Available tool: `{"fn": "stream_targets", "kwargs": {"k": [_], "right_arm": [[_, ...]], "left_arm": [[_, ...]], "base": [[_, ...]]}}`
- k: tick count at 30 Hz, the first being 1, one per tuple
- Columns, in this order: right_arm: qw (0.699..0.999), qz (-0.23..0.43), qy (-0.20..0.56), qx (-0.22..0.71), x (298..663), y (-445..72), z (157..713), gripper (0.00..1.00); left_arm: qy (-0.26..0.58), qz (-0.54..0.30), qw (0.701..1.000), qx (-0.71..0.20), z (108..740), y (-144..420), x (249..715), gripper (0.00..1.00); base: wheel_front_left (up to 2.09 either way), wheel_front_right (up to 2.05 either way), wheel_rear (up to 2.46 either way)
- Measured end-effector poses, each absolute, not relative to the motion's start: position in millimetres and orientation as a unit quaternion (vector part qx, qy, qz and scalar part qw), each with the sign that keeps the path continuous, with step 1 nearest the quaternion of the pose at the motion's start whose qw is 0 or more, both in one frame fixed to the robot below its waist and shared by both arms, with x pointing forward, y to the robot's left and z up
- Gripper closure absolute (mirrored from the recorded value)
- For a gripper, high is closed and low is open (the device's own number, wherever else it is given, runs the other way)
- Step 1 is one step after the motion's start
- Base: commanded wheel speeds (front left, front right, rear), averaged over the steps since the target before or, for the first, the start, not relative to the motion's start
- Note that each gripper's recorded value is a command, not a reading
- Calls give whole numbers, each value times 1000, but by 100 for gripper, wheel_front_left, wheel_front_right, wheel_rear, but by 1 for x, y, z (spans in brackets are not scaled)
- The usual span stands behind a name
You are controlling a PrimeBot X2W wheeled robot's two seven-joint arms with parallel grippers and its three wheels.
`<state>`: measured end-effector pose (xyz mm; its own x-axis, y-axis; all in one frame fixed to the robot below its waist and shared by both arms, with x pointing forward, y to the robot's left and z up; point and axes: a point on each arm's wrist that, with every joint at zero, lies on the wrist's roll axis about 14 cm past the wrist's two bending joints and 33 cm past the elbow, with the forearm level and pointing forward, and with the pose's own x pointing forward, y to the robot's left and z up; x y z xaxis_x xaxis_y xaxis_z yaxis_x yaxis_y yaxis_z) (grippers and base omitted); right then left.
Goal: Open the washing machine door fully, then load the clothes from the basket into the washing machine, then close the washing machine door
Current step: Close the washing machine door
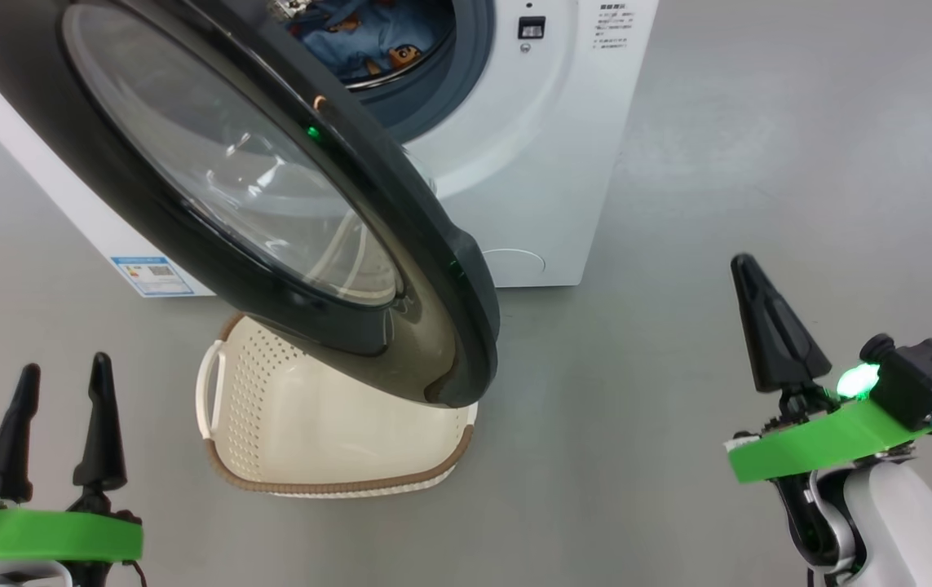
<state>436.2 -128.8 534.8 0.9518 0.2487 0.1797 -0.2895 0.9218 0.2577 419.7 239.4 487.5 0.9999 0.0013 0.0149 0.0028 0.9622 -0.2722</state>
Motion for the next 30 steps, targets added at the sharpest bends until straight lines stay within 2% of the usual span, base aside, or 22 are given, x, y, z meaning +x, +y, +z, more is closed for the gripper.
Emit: {"fn": "stream_targets", "kwargs": {"k": [2, 8, 15, 23, 30], "right_arm": [[976, 142, -85, 145, 437, -126, 543, 100], [953, 186, -190, 144, 437, -103, 614, 100], [914, 273, -260, 151, 409, -54, 664, 100], [885, 397, -204, 135, 383, 12, 635, 100], [863, 466, -151, 126, 369, 48, 608, 100]], "left_arm": [[-8, 1, 990, -138, 488, 240, 419, 0], [-9, 8, 990, -138, 488, 244, 415, 0], [-12, 25, 989, -145, 489, 252, 404, 0], [-19, 53, 987, -153, 492, 264, 389, 0], [-24, 78, 985, -151, 494, 280, 375, 0]], "base": [[0, 0, 0], [0, 0, 0], [0, 0, 0], [0, 0, 0], [0, 0, 0]]}}
